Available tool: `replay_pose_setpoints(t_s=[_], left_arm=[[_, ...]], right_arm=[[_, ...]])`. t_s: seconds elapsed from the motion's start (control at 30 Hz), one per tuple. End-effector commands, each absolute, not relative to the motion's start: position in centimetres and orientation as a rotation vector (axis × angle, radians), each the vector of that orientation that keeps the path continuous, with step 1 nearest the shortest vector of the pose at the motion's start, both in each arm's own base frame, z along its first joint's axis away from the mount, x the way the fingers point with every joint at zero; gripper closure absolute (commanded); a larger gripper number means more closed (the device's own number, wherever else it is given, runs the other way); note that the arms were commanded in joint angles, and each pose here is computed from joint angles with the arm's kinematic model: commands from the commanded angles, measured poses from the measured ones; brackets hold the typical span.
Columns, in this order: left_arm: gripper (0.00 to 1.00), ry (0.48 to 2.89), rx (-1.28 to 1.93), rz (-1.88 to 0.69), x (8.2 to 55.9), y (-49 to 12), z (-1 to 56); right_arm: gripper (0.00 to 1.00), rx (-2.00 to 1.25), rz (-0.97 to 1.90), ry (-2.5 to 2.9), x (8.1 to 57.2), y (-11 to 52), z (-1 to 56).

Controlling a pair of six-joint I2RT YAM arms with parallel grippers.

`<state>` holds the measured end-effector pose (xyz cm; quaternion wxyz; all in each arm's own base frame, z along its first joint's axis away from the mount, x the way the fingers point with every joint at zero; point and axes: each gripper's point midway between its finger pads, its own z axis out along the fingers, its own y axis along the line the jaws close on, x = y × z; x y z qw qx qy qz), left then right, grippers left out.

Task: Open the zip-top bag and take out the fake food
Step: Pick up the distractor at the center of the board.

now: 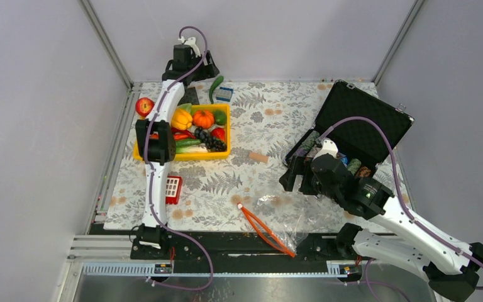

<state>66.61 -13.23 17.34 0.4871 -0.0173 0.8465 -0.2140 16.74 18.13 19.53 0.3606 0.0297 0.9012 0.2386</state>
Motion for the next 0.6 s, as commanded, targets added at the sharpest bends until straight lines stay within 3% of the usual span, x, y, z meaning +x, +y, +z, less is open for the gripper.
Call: replay_pose_setpoints(t_s=[0.0,0.33,0.57], left_arm=[[0.24,1.937,-0.047,-0.629,68.6,-14.4,19.5],[0.26,1.972,-0.143,-0.651,69.3,-13.5,16.8],[0.25,1.965,-0.151,-0.652,68.5,-13.1,18.6]], right_arm=[[0.01,0.085,0.574,2.329,16.8,17.4,19.5],[0.0,0.091,0.547,2.343,17.1,17.4,19.2],[0.0,0.087,0.528,2.34,17.4,17.2,19.2]])
